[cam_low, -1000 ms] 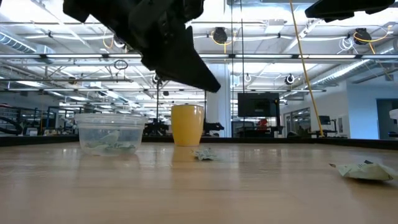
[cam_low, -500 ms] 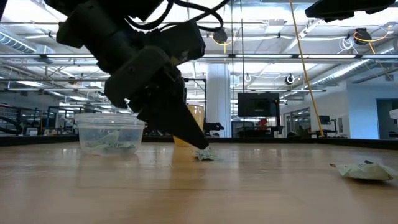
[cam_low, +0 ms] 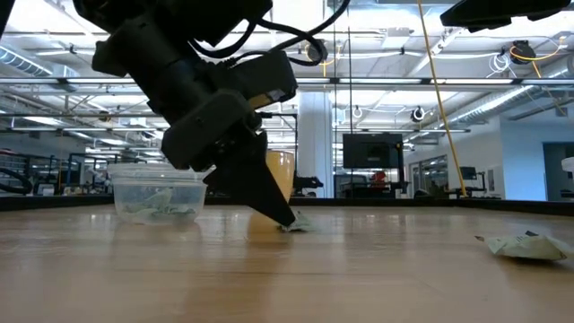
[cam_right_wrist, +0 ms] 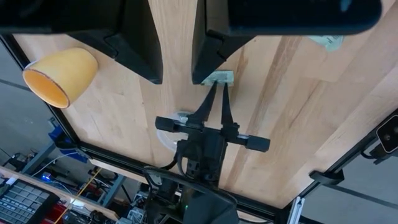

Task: Pick and place Stevia / Truvia into bins
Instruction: Put the white stevia packet into the top transparent container

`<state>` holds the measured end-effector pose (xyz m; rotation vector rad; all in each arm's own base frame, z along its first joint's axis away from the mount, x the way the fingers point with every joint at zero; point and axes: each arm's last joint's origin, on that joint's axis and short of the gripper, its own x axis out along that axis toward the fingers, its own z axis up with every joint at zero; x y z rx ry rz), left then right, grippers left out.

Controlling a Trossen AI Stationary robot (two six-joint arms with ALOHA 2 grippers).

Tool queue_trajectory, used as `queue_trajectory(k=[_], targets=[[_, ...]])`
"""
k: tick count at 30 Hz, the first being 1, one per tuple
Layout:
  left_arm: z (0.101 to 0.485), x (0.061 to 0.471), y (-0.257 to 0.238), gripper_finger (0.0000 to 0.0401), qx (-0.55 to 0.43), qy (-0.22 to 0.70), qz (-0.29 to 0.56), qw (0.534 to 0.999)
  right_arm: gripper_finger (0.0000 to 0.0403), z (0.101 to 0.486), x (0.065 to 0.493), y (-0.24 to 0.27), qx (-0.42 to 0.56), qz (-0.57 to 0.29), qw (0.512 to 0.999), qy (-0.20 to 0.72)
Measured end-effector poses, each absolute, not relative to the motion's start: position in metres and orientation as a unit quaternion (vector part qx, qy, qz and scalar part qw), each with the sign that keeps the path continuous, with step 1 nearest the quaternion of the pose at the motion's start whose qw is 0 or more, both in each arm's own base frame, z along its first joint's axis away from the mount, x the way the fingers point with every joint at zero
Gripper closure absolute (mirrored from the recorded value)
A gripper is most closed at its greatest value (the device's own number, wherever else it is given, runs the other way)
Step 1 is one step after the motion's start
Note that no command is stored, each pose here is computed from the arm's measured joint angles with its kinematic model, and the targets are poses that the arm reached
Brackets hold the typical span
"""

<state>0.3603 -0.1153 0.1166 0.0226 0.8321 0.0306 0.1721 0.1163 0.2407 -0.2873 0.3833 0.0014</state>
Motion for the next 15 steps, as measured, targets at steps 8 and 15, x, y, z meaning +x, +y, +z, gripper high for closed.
queue_trajectory(k=[8, 15], targets=[[0.1148, 0.3600, -0.1087, 0.0373, 0.001, 0.417, 0.029, 0.908, 0.0324, 0.2407, 0.1721, 0.1163, -0.142, 0.001, 0.971, 0.190], [0.1141, 0.3582, -0.1100, 0.0394, 0.006, 0.426, 0.028, 0.905, 0.0325, 0.2407, 0.1721, 0.1163, -0.142, 0.001, 0.971, 0.190]])
